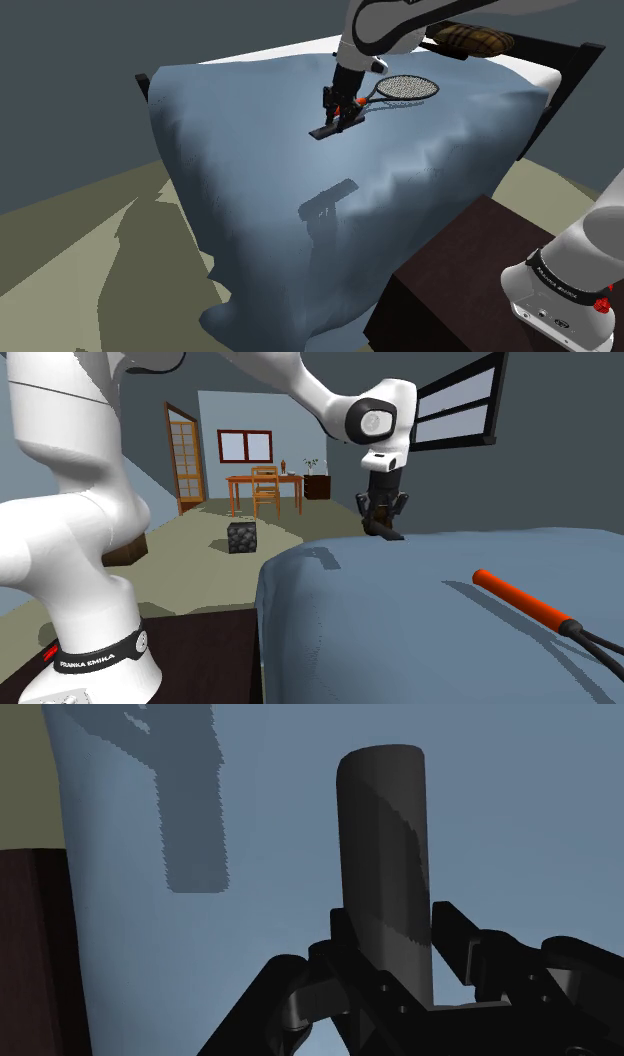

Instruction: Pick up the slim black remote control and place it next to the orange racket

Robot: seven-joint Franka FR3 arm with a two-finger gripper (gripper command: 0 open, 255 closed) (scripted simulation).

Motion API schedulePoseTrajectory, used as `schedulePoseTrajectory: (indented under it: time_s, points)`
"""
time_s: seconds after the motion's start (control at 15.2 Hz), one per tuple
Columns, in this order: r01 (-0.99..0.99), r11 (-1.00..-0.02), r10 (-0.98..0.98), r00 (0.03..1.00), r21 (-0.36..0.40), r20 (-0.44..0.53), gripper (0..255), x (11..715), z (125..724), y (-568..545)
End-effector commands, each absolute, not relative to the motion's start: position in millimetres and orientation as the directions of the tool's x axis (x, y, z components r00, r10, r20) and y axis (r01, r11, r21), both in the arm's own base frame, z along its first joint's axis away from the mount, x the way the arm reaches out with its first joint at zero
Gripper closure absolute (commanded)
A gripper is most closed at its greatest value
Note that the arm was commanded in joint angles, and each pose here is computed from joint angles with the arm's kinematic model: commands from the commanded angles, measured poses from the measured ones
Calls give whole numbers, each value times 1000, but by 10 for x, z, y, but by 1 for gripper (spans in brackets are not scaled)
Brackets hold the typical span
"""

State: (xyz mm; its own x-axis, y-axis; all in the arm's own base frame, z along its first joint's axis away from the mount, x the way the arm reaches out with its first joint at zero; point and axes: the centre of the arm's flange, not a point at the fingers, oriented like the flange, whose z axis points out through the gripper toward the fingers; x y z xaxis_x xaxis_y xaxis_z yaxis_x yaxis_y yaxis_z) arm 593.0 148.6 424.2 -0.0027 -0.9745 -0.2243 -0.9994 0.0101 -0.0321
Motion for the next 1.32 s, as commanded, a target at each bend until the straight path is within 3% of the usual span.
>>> schedulePoseTrajectory:
  time_s: [0.0,0.46,1.25]
  points:
    - [-999,9,-974,-1,-33,-224,255,5913,4265,1223]
    - [-999,9,-974,-1,-33,-224,255,5877,4265,258]
    - [-999,9,-974,-1,-33,-224,255,5877,3631,258]
